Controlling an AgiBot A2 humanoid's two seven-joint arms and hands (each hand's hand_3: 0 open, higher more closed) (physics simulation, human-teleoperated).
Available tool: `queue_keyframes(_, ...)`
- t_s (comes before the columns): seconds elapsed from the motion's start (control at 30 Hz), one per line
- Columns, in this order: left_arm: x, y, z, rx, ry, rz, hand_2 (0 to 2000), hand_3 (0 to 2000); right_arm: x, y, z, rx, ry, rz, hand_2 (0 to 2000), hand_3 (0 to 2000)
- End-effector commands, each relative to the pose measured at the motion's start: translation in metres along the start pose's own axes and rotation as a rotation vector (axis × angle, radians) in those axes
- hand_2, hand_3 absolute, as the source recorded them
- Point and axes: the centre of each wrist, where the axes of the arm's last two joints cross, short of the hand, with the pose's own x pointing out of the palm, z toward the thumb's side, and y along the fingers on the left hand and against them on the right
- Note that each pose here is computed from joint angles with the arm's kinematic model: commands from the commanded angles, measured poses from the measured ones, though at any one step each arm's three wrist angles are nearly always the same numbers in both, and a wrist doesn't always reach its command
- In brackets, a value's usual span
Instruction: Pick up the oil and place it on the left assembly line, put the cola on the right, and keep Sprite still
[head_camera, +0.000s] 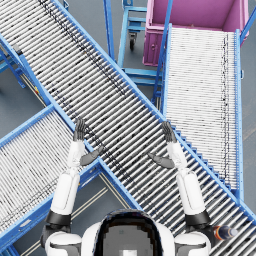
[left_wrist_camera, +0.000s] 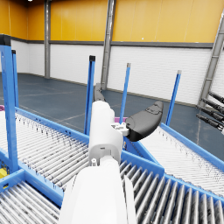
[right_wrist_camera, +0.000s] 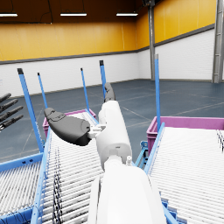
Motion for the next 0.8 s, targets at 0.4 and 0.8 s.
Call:
queue_keyframes(0.4, 0.0, 0.0, 0.0, 0.0, 0.0, 0.0, 0, 0, 0.0, 0.0, 0.0, 0.0, 0.0, 0.0, 0, 0)
queue_keyframes(0.8, 0.0, 0.0, 0.0, 0.0, 0.0, 0.0, 0, 0, 0.0, 0.0, 0.0, 0.0, 0.0, 0.0, 0, 0)
